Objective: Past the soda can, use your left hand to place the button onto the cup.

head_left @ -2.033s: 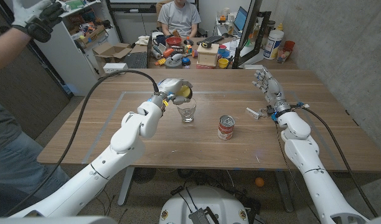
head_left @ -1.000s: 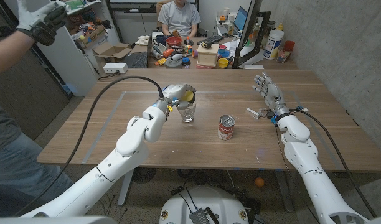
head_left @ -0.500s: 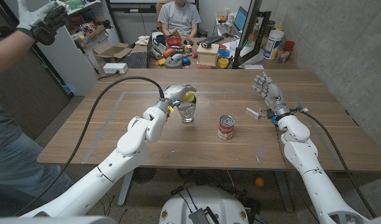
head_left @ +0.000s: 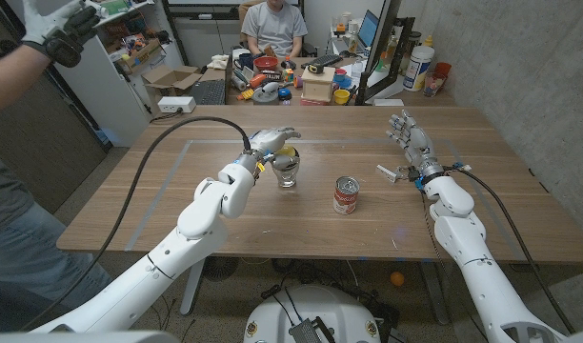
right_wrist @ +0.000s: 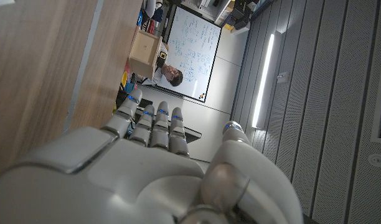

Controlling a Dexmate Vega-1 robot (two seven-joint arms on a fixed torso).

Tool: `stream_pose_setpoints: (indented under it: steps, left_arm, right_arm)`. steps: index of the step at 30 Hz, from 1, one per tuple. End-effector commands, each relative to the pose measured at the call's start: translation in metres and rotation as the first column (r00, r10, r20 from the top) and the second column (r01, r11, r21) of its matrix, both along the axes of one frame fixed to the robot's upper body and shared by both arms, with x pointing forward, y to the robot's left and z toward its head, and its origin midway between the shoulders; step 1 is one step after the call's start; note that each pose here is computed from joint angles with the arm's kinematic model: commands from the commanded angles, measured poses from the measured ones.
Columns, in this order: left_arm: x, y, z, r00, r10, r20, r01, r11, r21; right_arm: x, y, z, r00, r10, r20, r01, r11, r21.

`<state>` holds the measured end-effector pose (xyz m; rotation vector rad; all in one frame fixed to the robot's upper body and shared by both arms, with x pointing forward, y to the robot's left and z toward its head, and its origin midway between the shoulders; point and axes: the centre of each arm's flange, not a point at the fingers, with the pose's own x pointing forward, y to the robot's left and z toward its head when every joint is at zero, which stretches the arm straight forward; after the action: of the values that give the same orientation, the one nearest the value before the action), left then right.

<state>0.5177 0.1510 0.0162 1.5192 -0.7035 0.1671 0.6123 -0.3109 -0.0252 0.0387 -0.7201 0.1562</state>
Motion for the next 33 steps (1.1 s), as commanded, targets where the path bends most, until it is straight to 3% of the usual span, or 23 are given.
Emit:
stream_pose_setpoints:
  steps: [1,7,14,19,28,33]
  left_arm:
    - [-0.011,0.015,0.006,0.985,-0.151,0.088,0.165,0.969,-0.184]
    - [-0.025,0.031,0.007,0.941,-0.252,0.225,0.316,0.892,-0.323]
    - [-0.032,0.058,0.003,0.896,-0.376,0.235,0.443,0.744,-0.500]
    - [-0.033,0.082,-0.008,0.866,-0.448,0.224,0.484,0.636,-0.601]
    - [-0.037,0.131,-0.026,0.838,-0.475,0.269,0.504,0.482,-0.717]
    - [-0.032,0.154,-0.022,0.791,-0.536,0.296,0.528,0.353,-0.772]
  right_arm:
    - [-0.011,0.008,0.008,0.999,-0.006,0.038,0.007,1.000,-0.017]
    - [-0.023,0.016,0.013,0.997,-0.006,0.072,0.009,0.999,-0.037]
    - [-0.035,0.026,0.012,0.995,-0.001,0.096,0.005,0.999,-0.047]
    - [-0.041,0.032,0.009,0.995,0.001,0.100,0.003,0.999,-0.041]
    - [-0.059,0.046,0.008,0.989,-0.007,0.147,0.013,0.999,-0.040]
    - [-0.070,0.054,0.011,0.985,-0.022,0.173,0.029,0.999,-0.043]
